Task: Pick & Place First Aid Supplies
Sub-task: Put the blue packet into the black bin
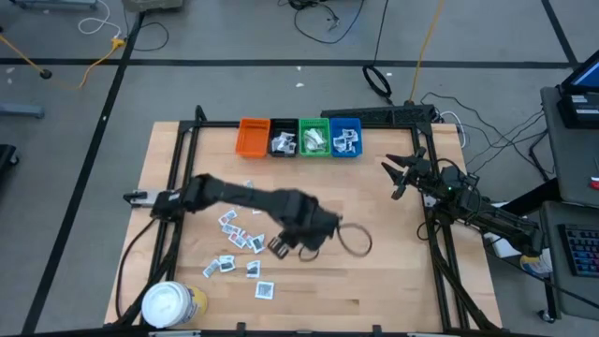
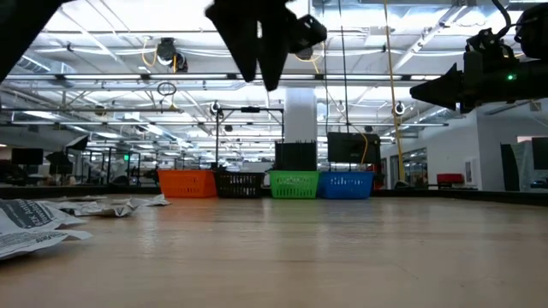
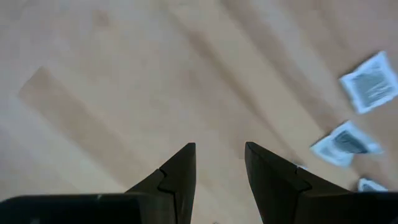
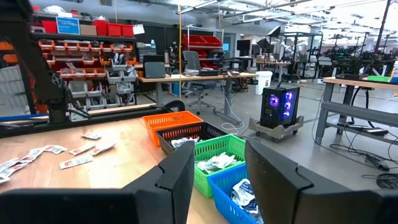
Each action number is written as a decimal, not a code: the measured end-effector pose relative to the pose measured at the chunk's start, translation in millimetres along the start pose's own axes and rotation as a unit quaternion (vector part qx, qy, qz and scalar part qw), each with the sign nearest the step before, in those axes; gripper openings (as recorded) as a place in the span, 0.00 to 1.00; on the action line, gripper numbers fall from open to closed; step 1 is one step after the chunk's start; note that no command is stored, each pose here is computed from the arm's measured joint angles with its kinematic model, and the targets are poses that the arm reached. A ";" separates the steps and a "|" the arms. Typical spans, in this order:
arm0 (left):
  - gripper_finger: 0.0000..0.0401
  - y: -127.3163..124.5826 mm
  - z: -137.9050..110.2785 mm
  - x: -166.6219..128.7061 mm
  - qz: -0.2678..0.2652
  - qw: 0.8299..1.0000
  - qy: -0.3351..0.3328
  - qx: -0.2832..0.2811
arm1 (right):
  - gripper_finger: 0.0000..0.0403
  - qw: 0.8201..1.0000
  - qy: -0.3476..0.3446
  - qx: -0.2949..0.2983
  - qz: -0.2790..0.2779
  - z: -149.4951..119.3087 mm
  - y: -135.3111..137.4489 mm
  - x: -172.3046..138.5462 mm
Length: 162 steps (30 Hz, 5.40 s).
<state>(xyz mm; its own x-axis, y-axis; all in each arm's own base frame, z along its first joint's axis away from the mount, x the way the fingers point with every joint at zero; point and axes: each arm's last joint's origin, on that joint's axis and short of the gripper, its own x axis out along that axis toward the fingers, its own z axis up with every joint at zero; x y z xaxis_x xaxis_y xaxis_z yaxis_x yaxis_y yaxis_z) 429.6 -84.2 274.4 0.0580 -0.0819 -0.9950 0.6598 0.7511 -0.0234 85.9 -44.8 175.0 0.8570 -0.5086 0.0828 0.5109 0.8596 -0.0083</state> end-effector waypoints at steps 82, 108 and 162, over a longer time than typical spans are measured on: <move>0.01 -73.1 -32.4 14.1 -0.036 0.980 -0.030 -0.195 | 0.35 1.000 0.000 0.000 0.000 0.1 0.0 0.0; 0.00 103.5 -210.8 -13.1 -0.046 0.818 -0.031 -0.572 | 0.35 1.000 0.000 0.000 0.000 0.0 0.0 0.0; 0.16 236.0 -311.7 31.4 0.012 0.704 0.000 -0.710 | 0.35 1.000 0.000 0.000 0.000 0.1 0.0 0.0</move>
<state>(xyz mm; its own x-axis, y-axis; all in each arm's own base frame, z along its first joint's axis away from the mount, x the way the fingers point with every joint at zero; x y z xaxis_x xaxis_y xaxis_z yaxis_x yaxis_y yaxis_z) 353.6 294.7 207.2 0.0557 -0.0584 -0.9967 -0.7552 0.6505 -0.0803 85.9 -44.8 175.1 0.8571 -0.5083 0.0837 0.5107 0.8597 -0.0084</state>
